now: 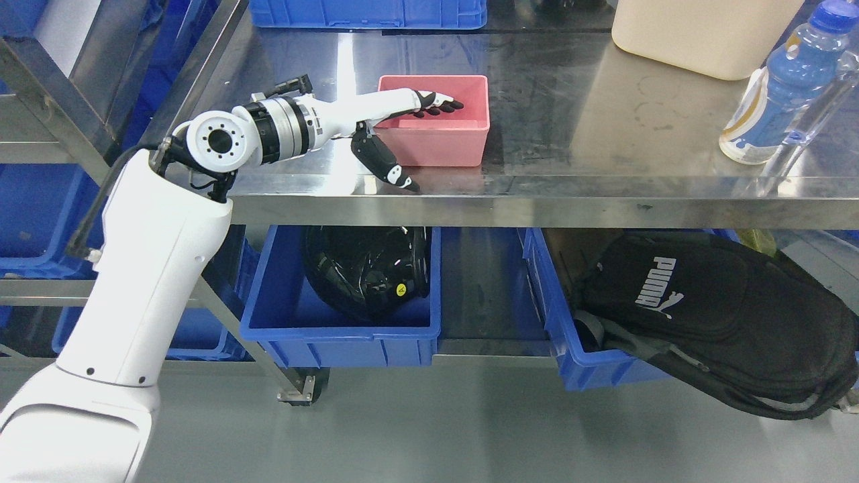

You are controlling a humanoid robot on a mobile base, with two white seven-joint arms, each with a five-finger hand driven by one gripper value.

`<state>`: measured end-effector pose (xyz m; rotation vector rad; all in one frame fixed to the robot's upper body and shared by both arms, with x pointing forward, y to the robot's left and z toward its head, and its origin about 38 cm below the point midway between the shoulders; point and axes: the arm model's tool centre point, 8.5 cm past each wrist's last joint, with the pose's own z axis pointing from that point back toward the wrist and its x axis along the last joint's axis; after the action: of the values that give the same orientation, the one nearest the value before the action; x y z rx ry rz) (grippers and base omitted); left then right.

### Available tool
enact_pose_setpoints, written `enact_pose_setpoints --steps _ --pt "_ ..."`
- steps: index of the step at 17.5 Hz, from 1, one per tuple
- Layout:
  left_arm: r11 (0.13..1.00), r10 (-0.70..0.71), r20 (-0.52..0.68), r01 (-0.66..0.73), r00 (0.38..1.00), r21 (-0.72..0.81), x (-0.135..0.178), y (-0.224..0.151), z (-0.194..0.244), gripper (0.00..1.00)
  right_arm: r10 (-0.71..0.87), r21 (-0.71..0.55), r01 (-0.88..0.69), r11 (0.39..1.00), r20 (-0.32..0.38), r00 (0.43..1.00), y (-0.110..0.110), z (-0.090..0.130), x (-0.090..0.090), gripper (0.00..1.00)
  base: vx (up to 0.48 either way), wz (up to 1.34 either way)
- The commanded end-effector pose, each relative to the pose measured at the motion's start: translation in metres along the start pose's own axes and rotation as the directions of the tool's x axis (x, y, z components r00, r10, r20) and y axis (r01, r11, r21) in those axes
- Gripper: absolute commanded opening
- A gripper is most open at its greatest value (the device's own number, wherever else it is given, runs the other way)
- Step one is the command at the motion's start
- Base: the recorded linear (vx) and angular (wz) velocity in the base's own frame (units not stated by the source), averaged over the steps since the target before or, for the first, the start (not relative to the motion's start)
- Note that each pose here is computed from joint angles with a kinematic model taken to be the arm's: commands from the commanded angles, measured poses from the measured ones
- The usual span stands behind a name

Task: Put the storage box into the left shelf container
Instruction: 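Reach the left hand into the pink box and hook its rim, then grip the pink box with the left hand and lift it off the shelf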

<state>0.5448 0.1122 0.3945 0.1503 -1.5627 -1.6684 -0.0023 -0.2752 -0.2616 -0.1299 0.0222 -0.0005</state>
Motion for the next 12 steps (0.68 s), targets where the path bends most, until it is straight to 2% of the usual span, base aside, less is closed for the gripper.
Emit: enact_pose_setpoints --steps 1,6,8,9,10,12 --pt "0.992 0.082 -0.043 -0.086 0.996 -0.098 -0.007 -0.023 -0.042 0.78 -0.004 -0.018 0.004 1.0 0.009 1.0 -0.011 -0.001 0.0 1.0 0.0 0.0" --pt "0.984 0.159 -0.009 -0.159 0.987 -0.079 -0.009 -0.021 -0.045 0.46 -0.004 -0.018 0.004 1.0 0.009 1.0 -0.011 -0.001 0.0 1.0 0.0 0.06" --pt "0.982 0.188 0.044 -0.186 0.981 -0.043 -0.01 -0.013 -0.042 0.23 -0.004 -0.018 0.004 1.0 0.009 1.0 -0.011 -0.001 0.0 1.0 0.002 0.08" --pt "0.98 0.197 0.088 -0.196 0.976 -0.021 -0.011 -0.01 -0.04 0.07 -0.004 -0.018 0.004 1.0 0.009 1.0 -0.011 -0.001 0.0 1.0 0.003 0.09" --pt "0.977 0.21 0.115 -0.212 0.971 0.0 -0.015 -0.008 -0.037 0.01 -0.004 -0.018 0.004 1.0 0.009 1.0 -0.011 -0.001 0.0 1.0 0.003 0.15" --pt "0.953 0.278 0.155 -0.293 0.948 0.081 -0.032 0.006 -0.02 0.0 -0.004 -0.018 0.004 1.0 0.009 1.0 -0.011 -0.001 0.0 1.0 0.003 0.16"
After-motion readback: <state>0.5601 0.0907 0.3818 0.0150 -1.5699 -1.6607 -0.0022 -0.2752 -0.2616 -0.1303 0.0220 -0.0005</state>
